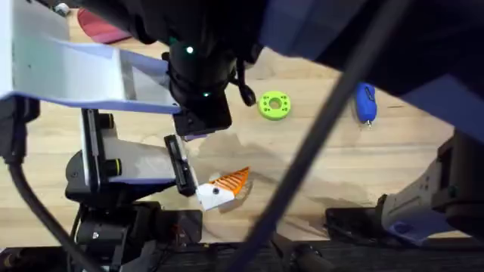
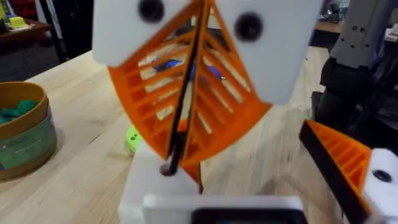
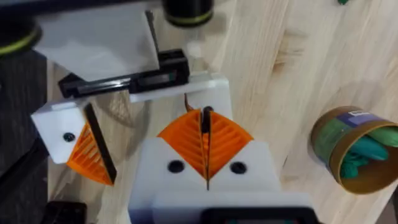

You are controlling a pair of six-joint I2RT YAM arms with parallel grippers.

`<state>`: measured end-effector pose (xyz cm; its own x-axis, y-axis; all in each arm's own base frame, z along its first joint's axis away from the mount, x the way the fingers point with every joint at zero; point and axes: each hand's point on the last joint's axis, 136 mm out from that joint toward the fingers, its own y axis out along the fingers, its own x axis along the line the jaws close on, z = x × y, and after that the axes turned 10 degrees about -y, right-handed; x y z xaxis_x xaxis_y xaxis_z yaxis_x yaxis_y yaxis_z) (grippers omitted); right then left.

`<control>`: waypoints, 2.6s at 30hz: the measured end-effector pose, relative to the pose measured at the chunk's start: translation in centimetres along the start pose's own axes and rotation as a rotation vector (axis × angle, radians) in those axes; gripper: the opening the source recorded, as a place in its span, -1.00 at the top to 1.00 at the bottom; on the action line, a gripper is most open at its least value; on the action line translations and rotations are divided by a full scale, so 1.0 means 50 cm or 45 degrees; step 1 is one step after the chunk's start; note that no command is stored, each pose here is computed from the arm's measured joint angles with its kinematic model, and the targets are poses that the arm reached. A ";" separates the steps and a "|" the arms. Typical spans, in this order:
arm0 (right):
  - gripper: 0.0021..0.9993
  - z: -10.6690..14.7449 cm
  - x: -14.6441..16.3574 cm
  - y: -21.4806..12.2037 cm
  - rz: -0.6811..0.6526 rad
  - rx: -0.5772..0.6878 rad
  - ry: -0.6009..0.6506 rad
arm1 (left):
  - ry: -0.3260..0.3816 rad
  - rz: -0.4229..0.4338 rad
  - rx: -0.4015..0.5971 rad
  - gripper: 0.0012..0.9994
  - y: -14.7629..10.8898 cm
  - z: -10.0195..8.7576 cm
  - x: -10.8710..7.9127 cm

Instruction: Pick up the gripper from the table and insert it into the empty holder that is missing its gripper. Then pick up a screw, insert it into the mounting hole, and use the screwdriver to tighten it. Finally, clean up the table by picking up the vegetable and placing it into the bucket.

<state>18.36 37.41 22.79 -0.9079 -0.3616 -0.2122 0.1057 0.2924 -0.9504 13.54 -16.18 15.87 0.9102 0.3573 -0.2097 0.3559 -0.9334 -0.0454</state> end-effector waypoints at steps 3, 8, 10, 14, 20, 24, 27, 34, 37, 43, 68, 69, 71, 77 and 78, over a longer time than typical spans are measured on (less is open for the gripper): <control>0.99 0.000 -0.001 0.011 -0.011 0.009 0.001 | -0.001 0.000 0.000 -0.98 0.000 0.000 0.000; 0.99 -0.001 -0.001 0.014 -0.012 0.010 0.001 | -0.001 0.000 0.000 -0.98 0.000 0.000 0.000; 0.99 -0.001 -0.001 0.014 -0.012 0.010 0.001 | -0.001 0.000 0.000 -0.98 0.000 0.000 0.000; 0.99 -0.001 -0.001 0.013 -0.012 0.010 0.001 | -0.001 0.000 0.000 -0.98 0.000 0.000 0.000; 0.99 -0.001 -0.001 0.014 -0.012 0.010 0.001 | -0.001 0.000 0.000 -0.98 0.000 0.000 0.000; 0.99 -0.001 -0.001 0.014 -0.013 0.010 0.008 | 0.000 0.000 0.000 -0.98 0.000 0.000 0.000; 0.99 -0.001 -0.001 0.014 -0.012 0.010 0.011 | -0.001 0.000 0.000 -0.98 0.000 0.000 0.000; 0.99 -0.001 -0.001 0.014 -0.012 0.010 0.012 | 0.000 0.000 0.000 -0.98 0.000 0.000 0.000; 0.99 -0.001 -0.001 0.014 -0.012 0.010 0.020 | 0.000 0.000 0.000 -0.98 0.000 0.000 0.000; 0.99 -0.002 -0.003 0.014 -0.010 0.008 0.021 | 0.000 0.000 0.000 -0.98 0.000 0.000 0.000; 0.99 -0.009 -0.011 0.033 -0.012 0.003 0.078 | -0.015 -0.001 0.002 -0.98 0.000 0.001 0.000; 0.99 -0.009 -0.010 0.033 -0.013 0.004 0.079 | -0.015 0.000 0.002 -0.98 0.000 0.001 0.000; 0.99 -0.008 -0.010 0.033 -0.014 0.004 0.081 | -0.016 0.000 0.002 -0.98 0.000 0.001 0.000; 0.99 -0.008 -0.010 0.033 -0.014 0.004 0.083 | -0.015 0.000 0.002 -0.98 0.000 0.001 0.000; 0.99 -0.008 -0.010 0.033 -0.014 0.004 0.083 | -0.015 0.000 0.002 -0.98 0.000 0.001 0.000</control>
<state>18.82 38.45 21.40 -0.9333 -0.3065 -0.1870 0.0970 0.2861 -0.9533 13.55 -16.18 15.83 0.9075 0.3570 -0.2214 0.3558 -0.9334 -0.0468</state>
